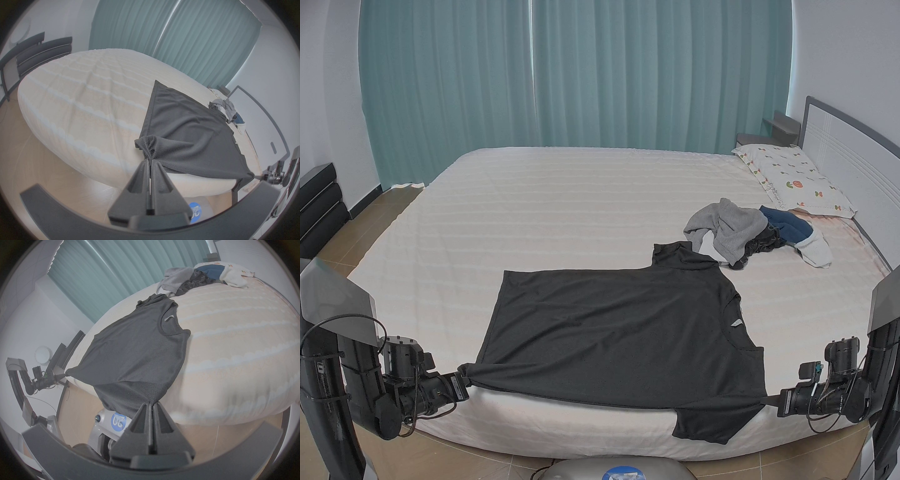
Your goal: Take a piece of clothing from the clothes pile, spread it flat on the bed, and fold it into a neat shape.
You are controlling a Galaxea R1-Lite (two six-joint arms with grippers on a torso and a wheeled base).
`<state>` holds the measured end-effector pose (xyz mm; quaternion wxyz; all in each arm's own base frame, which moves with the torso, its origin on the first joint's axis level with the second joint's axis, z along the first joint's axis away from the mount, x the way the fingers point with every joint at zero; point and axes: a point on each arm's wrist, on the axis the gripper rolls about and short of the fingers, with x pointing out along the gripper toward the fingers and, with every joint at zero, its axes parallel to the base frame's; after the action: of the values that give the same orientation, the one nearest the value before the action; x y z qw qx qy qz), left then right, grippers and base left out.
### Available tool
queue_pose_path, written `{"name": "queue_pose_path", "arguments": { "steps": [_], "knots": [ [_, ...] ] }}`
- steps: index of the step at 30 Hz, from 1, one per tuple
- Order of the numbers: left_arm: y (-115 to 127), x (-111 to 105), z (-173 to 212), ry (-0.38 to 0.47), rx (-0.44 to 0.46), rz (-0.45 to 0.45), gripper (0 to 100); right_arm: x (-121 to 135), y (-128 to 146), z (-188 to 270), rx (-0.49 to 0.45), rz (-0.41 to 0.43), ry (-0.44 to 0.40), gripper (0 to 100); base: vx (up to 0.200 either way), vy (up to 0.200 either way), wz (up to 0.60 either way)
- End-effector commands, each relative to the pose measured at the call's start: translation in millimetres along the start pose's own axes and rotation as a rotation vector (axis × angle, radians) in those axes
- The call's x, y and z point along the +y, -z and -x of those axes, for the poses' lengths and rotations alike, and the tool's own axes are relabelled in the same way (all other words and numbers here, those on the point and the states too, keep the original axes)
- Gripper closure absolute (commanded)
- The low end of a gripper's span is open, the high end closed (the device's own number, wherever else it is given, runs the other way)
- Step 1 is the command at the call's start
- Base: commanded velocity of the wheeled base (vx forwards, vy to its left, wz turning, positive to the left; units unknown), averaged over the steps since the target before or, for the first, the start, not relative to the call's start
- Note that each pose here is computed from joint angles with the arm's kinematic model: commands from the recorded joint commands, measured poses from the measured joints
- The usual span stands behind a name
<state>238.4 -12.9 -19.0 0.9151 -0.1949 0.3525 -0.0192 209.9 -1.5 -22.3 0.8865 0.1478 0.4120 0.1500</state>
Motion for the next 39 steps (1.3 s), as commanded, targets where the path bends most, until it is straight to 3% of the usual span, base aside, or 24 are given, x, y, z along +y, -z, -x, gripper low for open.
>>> {"name": "queue_pose_path", "arguments": {
  "steps": [1,5,14,24,32,35,39],
  "knots": [
    [1.6,2.9,8.6,-0.021,0.002,-0.038,100,4.6,3.2,8.5,0.003,0.037,-0.001,100,0.000,0.000,0.00],
    [1.1,8.3,9.6,-0.084,-0.013,-0.069,100,5.6,5.7,9.4,0.014,0.052,0.003,100,0.000,0.000,0.00],
    [8.9,10.1,17.2,-0.100,0.024,-0.145,100,5.2,11.4,10.9,0.067,0.095,0.041,100,0.000,0.000,0.00],
    [15.6,10.8,23.3,-0.107,0.059,-0.182,100,5.3,12.6,13.3,0.083,0.119,0.047,100,0.000,0.000,0.00],
    [16.8,13.3,25.3,-0.119,0.074,-0.203,100,9.0,18.3,22.1,0.153,0.151,0.046,100,0.000,0.000,0.00],
    [19.7,13.5,26.8,-0.125,0.108,-0.208,100,10.5,20.1,26.0,0.176,0.163,0.045,100,0.000,0.000,0.00],
    [25.5,15.4,33.6,-0.140,0.196,-0.286,100,11.6,21.9,29.0,0.196,0.171,0.047,100,0.000,0.000,0.00]
  ]
}}
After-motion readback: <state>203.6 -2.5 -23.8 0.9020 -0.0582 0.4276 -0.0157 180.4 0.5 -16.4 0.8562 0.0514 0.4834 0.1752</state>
